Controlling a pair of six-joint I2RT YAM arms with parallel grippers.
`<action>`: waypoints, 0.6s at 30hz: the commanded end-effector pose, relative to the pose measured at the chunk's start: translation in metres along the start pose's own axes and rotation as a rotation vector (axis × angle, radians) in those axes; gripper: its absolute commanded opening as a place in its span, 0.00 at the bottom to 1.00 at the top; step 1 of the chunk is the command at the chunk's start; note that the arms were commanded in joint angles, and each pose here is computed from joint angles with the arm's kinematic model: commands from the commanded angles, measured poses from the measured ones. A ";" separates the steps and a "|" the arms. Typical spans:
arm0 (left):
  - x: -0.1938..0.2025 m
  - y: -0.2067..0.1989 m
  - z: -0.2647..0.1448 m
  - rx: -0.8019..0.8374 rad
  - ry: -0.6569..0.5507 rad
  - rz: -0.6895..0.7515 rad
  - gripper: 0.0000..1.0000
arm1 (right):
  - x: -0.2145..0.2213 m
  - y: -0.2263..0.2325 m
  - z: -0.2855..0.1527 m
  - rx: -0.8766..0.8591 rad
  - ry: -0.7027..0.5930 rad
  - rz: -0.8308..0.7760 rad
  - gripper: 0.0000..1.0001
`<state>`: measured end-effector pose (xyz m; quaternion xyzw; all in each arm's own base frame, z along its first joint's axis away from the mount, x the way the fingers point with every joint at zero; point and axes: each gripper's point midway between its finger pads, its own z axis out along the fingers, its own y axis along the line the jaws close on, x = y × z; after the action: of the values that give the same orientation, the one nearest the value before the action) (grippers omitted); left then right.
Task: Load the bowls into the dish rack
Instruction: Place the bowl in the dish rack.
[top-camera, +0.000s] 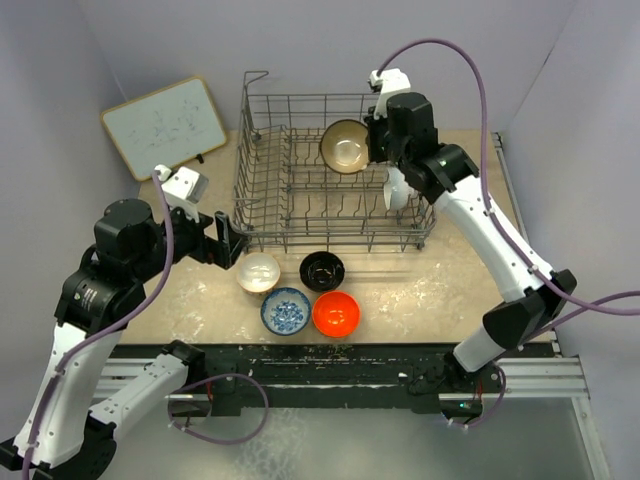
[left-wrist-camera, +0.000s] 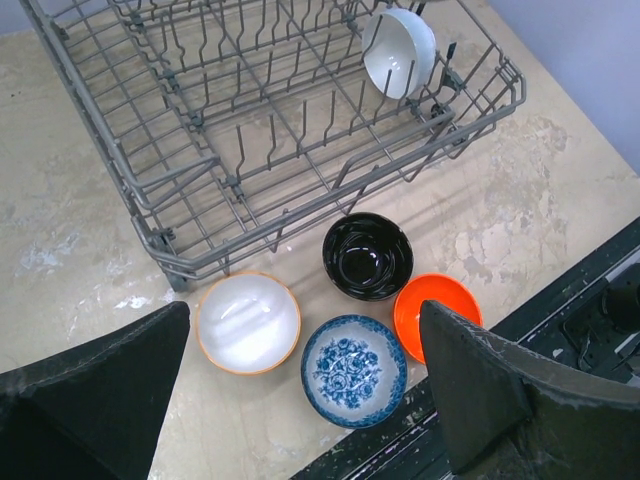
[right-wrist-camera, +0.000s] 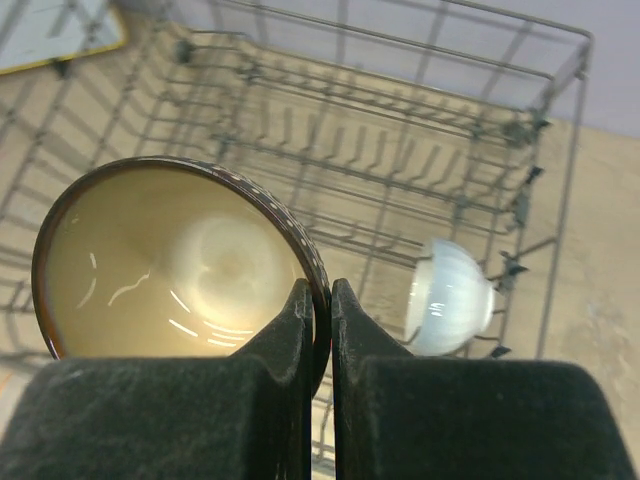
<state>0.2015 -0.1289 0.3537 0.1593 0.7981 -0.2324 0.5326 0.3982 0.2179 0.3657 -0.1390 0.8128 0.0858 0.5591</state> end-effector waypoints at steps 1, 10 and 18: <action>-0.002 0.003 0.005 -0.008 -0.017 -0.004 0.99 | -0.053 -0.029 -0.005 0.119 -0.199 0.153 0.00; 0.008 0.007 0.016 -0.012 0.013 0.007 0.99 | -0.005 -0.105 0.012 0.651 -0.085 0.124 0.00; 0.017 0.008 0.017 -0.008 0.024 0.024 0.99 | 0.036 -0.117 0.019 0.809 0.029 0.055 0.00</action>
<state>0.2090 -0.1316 0.3237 0.1604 0.8178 -0.2246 0.5051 0.4476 0.1253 0.2845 0.0362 0.8353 -0.2067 0.5081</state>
